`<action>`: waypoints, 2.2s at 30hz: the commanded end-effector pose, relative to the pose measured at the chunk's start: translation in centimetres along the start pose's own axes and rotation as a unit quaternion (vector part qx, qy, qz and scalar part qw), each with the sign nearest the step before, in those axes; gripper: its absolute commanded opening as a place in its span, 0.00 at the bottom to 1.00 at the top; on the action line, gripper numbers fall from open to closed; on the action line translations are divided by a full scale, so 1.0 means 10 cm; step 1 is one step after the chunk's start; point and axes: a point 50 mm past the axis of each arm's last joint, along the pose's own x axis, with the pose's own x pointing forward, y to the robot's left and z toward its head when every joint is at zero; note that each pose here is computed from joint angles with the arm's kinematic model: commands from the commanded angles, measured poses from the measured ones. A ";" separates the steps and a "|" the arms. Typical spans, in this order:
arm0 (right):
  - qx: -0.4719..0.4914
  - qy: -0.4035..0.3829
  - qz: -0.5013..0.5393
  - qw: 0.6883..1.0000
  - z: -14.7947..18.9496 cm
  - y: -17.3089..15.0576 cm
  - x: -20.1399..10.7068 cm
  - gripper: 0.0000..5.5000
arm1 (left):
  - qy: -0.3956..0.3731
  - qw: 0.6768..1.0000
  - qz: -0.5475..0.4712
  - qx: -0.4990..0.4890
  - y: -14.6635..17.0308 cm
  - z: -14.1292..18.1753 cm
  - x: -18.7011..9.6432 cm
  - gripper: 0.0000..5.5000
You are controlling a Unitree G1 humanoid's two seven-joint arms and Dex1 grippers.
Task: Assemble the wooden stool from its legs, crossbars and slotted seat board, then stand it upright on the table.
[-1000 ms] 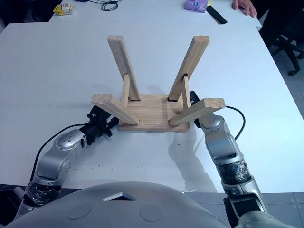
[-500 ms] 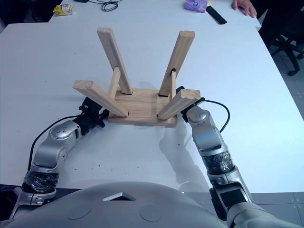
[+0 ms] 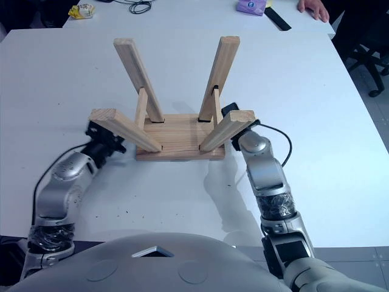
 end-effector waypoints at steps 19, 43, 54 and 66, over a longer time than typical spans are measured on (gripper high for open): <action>-0.180 0.068 0.252 0.948 -0.44 -0.34 -0.23 0.00 | 0.122 0.970 -0.192 0.080 -0.01 -0.52 -0.51 0.01; -0.169 0.109 0.367 0.908 -0.69 -0.12 -0.50 0.00 | 0.134 0.954 -0.240 0.120 -0.23 -0.70 -0.32 0.01; -0.158 0.109 0.408 0.893 -0.68 0.00 -0.62 0.00 | 0.146 0.948 -0.252 0.127 -0.18 -0.71 -0.34 0.01; -0.142 0.083 0.419 0.893 -0.59 0.15 -0.58 0.00 | 0.129 0.942 -0.293 0.103 -0.34 -0.68 -0.31 0.01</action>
